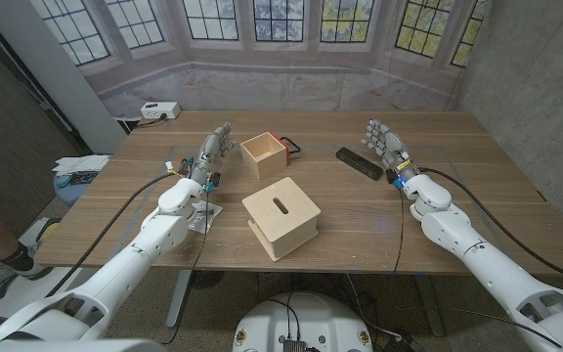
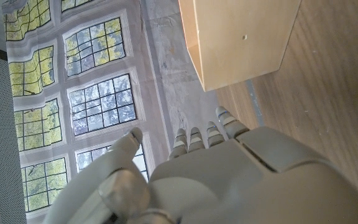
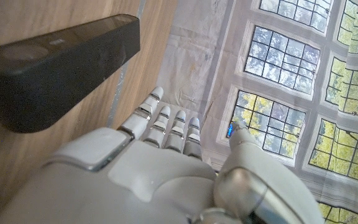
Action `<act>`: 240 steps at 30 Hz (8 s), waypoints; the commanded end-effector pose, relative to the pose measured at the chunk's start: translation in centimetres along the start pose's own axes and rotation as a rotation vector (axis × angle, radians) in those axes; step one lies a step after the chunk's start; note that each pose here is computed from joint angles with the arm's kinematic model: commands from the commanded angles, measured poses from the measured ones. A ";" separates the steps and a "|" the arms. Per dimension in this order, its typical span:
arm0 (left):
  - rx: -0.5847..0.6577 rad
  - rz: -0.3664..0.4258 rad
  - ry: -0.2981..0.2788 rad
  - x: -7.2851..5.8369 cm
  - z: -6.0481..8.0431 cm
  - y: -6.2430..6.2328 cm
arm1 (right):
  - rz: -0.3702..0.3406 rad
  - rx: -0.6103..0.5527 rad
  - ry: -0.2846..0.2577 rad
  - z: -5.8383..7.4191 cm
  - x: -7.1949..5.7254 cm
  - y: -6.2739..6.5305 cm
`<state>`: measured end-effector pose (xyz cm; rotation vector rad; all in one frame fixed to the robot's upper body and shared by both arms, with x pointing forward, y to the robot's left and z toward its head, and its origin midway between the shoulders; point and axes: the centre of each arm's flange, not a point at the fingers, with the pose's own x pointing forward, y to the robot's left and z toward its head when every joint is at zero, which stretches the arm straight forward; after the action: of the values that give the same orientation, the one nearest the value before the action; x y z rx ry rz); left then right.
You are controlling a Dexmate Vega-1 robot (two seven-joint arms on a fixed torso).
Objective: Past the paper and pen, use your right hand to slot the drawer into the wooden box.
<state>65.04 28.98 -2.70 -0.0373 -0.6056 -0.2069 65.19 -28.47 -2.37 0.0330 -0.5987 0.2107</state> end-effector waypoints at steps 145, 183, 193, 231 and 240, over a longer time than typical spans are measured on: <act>0.055 0.015 -0.032 -4.5 0.7 2.0 | 0.284 -1.111 0.293 11.5 10.0 22.9; 0.031 0.024 -0.027 -5.1 -0.3 2.6 | 0.306 -1.284 0.433 9.2 12.3 28.4; 0.029 0.022 -0.032 -5.1 -0.4 2.8 | 0.305 -1.291 0.465 8.9 12.6 29.5; 0.020 0.018 -0.038 -6.2 -0.9 2.8 | 0.272 -1.322 0.498 7.0 13.1 32.9; 0.018 0.020 -0.032 -6.4 -1.1 2.7 | 0.251 -1.358 0.508 6.5 13.4 33.0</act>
<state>61.22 32.78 -6.94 -0.0279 -0.6421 -0.1808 64.99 5.24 9.88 -1.3512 -0.1508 0.0469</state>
